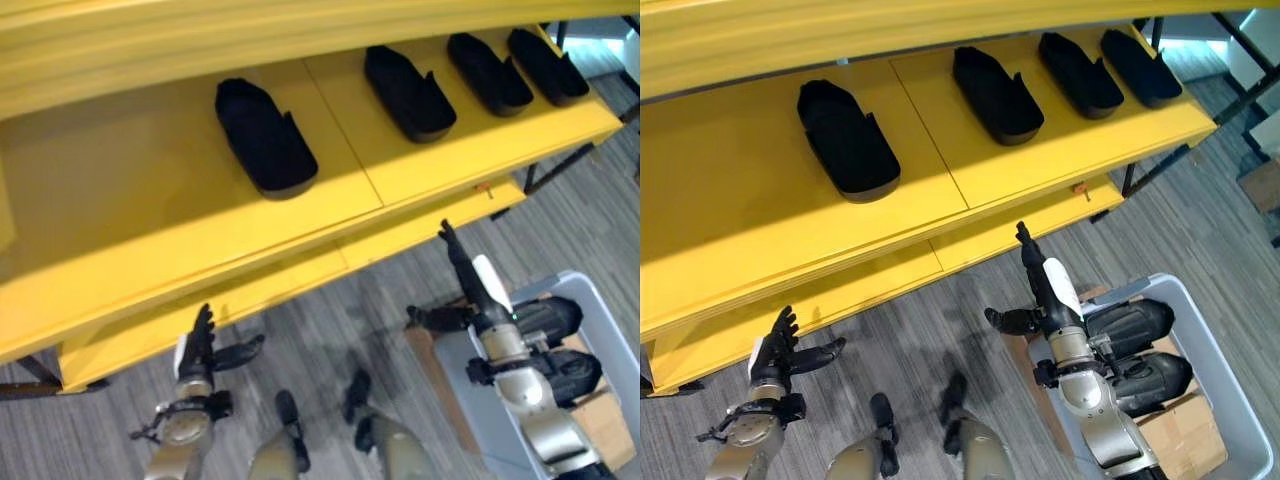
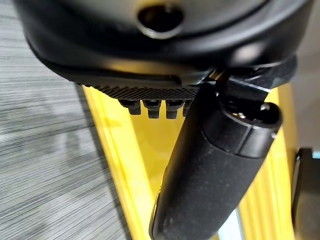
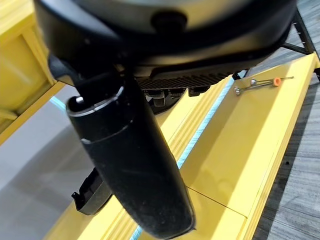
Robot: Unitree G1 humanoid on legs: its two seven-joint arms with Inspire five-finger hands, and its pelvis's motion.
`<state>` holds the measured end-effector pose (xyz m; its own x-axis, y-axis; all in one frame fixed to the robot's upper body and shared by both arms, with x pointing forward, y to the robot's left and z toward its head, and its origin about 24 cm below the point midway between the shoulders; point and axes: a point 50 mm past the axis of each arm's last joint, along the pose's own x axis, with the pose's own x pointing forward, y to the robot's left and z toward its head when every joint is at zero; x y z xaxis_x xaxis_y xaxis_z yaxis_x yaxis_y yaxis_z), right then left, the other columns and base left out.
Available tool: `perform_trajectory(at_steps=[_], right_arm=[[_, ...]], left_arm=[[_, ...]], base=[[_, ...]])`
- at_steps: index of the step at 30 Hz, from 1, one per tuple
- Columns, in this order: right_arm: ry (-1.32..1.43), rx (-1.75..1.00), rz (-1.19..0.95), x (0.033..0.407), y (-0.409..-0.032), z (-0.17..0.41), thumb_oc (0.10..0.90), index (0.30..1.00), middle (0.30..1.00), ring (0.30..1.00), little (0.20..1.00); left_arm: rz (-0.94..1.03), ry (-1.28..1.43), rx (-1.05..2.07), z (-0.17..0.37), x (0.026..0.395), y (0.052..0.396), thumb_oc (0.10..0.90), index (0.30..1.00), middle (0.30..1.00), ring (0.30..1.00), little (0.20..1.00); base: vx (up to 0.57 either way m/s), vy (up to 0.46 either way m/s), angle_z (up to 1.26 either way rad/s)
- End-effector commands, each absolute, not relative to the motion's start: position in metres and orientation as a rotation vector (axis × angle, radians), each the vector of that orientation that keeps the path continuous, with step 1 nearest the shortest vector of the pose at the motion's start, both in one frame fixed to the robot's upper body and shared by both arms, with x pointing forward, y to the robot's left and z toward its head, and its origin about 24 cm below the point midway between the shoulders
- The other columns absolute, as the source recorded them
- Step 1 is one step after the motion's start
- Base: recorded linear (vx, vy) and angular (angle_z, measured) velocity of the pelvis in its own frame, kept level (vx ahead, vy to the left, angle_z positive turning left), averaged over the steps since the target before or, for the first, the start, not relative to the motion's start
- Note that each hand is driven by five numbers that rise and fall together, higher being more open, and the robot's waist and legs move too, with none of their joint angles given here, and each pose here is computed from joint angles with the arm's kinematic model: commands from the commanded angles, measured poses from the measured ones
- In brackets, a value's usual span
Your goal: Move parts from the plastic box to the shelf.
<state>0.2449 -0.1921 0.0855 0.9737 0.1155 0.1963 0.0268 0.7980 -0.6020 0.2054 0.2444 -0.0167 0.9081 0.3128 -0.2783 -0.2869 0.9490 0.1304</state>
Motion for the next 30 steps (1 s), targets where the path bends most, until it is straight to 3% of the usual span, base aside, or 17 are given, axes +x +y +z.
perform_trajectory(at_steps=[1, 15, 30], right_arm=[[-0.509, -0.581, -0.041, 0.257, -0.186, 0.139, 0.9, 1.0, 1.0, 1.0, 1.0], [-0.407, -0.673, -0.171, 0.223, -0.226, 0.123, 0.9, 1.0, 1.0, 1.0, 1.0], [-0.422, -0.726, -0.253, 0.209, -0.244, 0.127, 0.9, 1.0, 1.0, 1.0, 1.0]], left_arm=[[0.37, 0.142, 0.085, 0.012, 0.209, 0.262, 0.9, 1.0, 1.0, 1.0, 1.0], [0.343, 0.257, 0.064, -0.014, 0.188, 0.252, 0.9, 1.0, 1.0, 1.0, 1.0], [0.201, 0.18, 0.089, -0.003, 0.218, 0.222, 0.9, 1.0, 1.0, 1.0, 1.0]], base=[[0.0, -0.157, -0.42], [-0.02, -0.172, -0.33], [-0.03, -0.153, -0.2]])
